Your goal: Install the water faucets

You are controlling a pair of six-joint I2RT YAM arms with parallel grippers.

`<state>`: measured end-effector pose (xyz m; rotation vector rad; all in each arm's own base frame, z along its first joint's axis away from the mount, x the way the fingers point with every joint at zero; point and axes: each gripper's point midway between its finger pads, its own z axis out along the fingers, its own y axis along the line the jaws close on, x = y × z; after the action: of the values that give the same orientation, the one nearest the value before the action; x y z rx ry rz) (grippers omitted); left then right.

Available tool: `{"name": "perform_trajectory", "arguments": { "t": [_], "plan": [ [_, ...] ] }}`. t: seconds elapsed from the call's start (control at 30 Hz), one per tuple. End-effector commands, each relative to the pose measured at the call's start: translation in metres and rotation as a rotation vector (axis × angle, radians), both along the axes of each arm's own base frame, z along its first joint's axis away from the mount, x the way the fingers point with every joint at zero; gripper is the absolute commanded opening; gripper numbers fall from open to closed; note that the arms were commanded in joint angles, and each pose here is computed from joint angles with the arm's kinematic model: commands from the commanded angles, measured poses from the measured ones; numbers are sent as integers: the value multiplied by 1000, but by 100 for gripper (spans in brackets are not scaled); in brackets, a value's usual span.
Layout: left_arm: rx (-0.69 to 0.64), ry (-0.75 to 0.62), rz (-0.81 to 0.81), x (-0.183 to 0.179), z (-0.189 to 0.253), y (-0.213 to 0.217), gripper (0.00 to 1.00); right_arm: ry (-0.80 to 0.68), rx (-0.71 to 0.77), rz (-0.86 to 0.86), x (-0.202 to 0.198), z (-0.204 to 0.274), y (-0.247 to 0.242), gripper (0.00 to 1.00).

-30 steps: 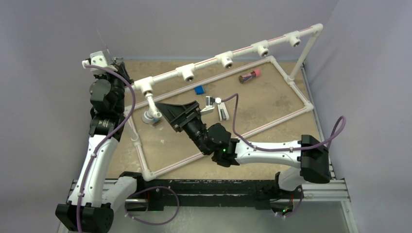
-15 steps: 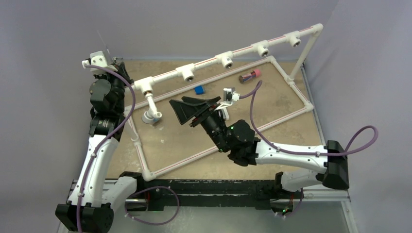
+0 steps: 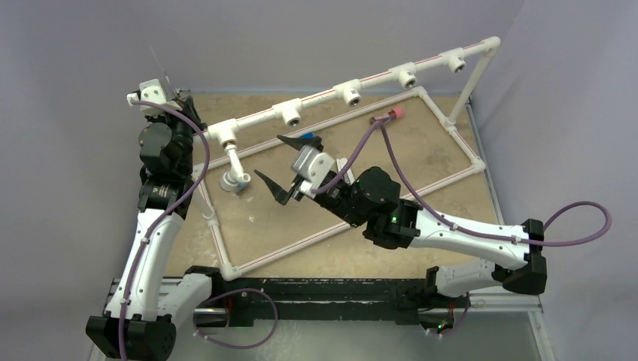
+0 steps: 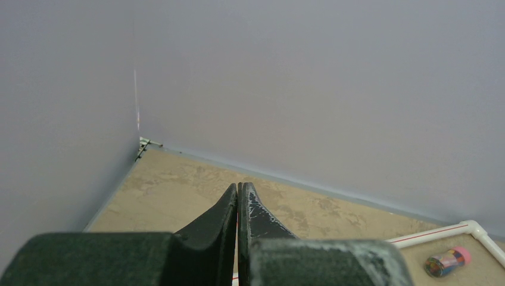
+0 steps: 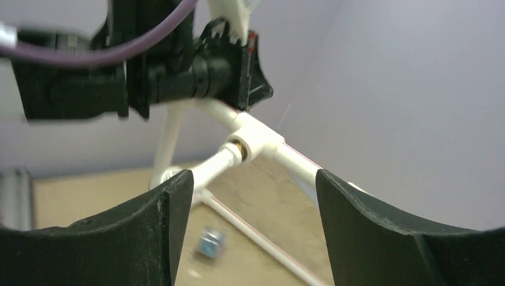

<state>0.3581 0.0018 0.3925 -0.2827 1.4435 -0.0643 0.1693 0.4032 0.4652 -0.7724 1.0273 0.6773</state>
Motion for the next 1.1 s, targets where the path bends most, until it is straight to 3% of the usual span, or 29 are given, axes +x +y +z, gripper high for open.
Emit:
{"name": "perform_trajectory", "arguments": {
  "t": [0.0, 0.37, 0.53, 1.07],
  "plan": [
    [20, 382, -81, -8, -115, -16, 0, -362, -326, 21, -15, -16, 10, 77],
    [20, 381, -84, -8, -115, -16, 0, -923, -764, -261, -12, -40, 13, 80],
    [20, 380, -86, -9, -114, -17, 0, -1096, -898, -361, -12, -51, 23, 80],
    [16, 374, -92, -9, -112, -18, 0, -1213, -956, -437, -11, -55, 60, 77]
  ]
}}
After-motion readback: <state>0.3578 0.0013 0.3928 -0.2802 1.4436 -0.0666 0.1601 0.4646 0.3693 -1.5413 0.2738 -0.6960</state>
